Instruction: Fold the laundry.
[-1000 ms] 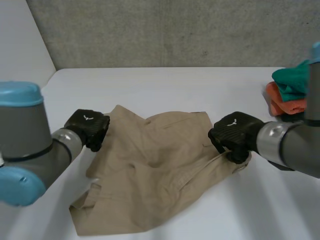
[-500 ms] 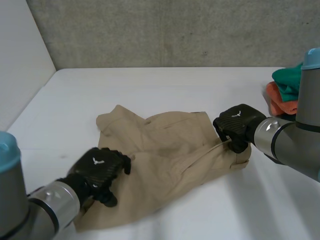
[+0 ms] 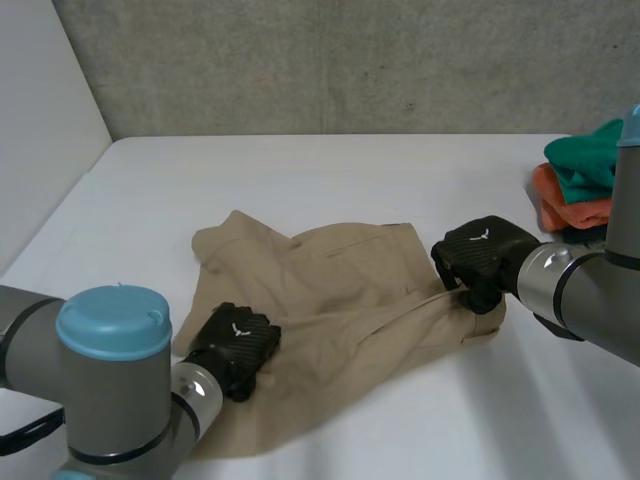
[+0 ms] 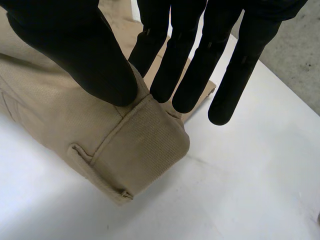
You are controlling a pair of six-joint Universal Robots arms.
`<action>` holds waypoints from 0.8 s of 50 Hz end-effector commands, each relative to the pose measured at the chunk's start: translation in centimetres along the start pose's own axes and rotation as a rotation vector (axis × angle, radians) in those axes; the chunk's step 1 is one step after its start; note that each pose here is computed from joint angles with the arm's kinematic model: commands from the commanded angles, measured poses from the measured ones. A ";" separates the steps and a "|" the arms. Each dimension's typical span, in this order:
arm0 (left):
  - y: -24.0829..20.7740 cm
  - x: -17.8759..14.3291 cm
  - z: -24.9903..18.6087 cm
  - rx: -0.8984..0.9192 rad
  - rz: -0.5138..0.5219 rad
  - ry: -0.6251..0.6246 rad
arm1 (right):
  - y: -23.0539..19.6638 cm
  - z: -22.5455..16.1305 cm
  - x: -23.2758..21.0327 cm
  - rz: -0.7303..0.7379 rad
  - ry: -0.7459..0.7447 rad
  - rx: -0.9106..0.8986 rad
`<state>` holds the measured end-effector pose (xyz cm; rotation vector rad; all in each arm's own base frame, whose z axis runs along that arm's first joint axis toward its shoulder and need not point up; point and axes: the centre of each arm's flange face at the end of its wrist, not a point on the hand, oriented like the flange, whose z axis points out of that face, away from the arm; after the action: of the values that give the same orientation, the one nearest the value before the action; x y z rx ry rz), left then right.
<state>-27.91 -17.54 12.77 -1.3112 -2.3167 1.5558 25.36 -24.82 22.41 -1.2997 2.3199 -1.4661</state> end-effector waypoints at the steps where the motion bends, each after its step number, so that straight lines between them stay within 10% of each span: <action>1: -1.7 -1.4 1.2 0.063 -0.003 -0.055 | 0.2 0.9 0.4 -0.003 0.015 0.012; 22: -6.8 -7.6 1.9 0.211 -0.063 -0.128 | -1.2 2.7 0.6 -0.060 0.017 0.074; 34: -25.4 -19.2 -2.7 0.938 -0.015 -0.472 | -17.1 -0.4 10.6 -0.016 0.570 0.972; 40: -28.0 -21.6 -6.0 1.116 -0.092 -0.514 | -19.1 -3.8 12.3 0.026 0.668 1.070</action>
<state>-29.70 -32.02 40.85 -0.7072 -1.3463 2.6304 28.58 -34.87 39.47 -0.6593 1.3663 -2.6935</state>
